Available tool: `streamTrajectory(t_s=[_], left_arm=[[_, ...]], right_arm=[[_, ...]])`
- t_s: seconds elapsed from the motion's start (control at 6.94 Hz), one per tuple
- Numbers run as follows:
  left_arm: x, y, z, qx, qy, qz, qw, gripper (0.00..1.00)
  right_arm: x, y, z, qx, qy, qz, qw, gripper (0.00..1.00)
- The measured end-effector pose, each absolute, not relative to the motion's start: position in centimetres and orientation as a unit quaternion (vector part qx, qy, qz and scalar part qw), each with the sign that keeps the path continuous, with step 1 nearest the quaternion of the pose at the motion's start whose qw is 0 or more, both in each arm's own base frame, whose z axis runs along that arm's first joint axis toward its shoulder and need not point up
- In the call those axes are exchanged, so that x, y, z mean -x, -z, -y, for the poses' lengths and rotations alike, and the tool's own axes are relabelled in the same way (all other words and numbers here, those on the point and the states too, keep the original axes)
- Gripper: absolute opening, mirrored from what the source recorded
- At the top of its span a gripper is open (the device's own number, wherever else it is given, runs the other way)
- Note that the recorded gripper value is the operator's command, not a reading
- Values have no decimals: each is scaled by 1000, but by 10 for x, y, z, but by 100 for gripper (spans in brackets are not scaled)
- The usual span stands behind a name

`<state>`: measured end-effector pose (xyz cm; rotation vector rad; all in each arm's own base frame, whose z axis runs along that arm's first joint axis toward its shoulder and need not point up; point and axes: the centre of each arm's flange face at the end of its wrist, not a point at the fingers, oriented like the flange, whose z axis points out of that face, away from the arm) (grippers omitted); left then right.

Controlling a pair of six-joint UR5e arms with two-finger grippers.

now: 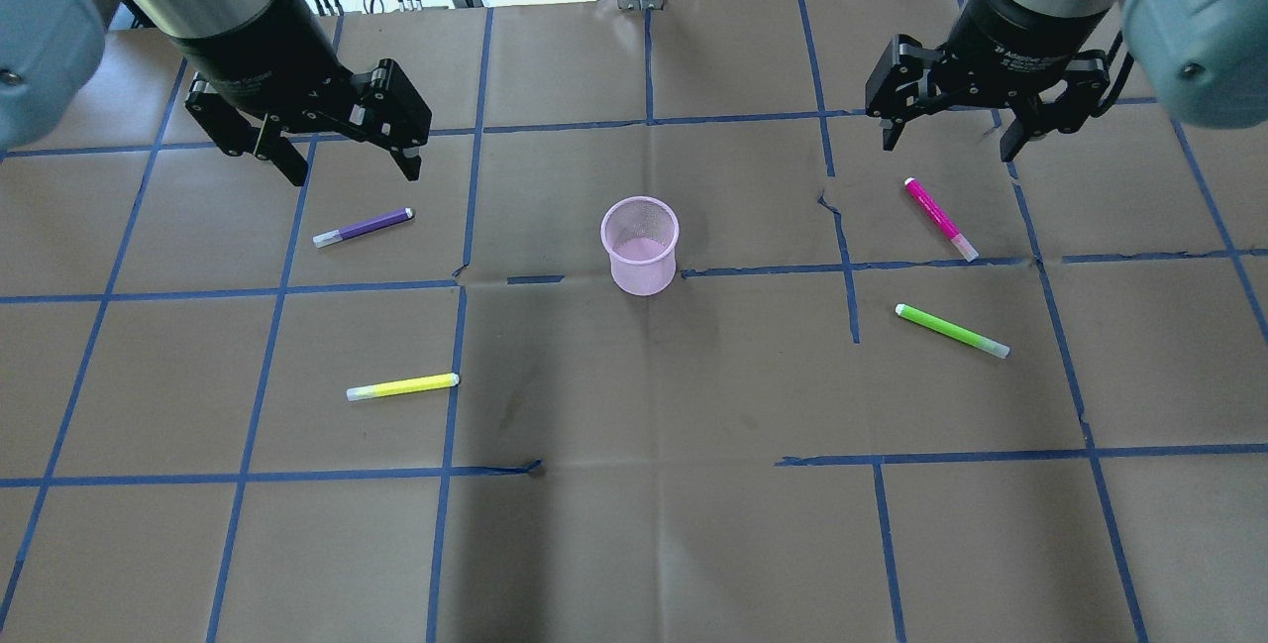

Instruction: Insert purple and pink pens into pink cup

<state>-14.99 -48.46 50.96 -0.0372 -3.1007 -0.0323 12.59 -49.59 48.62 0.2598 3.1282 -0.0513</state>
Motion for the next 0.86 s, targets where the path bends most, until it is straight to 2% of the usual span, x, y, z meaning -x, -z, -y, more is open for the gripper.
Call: streamTrajectory(t_s=[0.58,0.86], left_arm=[[146,-506,485,30,10,999,20,98],[139,-495,499,119,5,993,20,98]], right_arm=[[-126,-486,496,-83,16,-996,1,100],[-125,-486,496,-82,16,-997,1,100]])
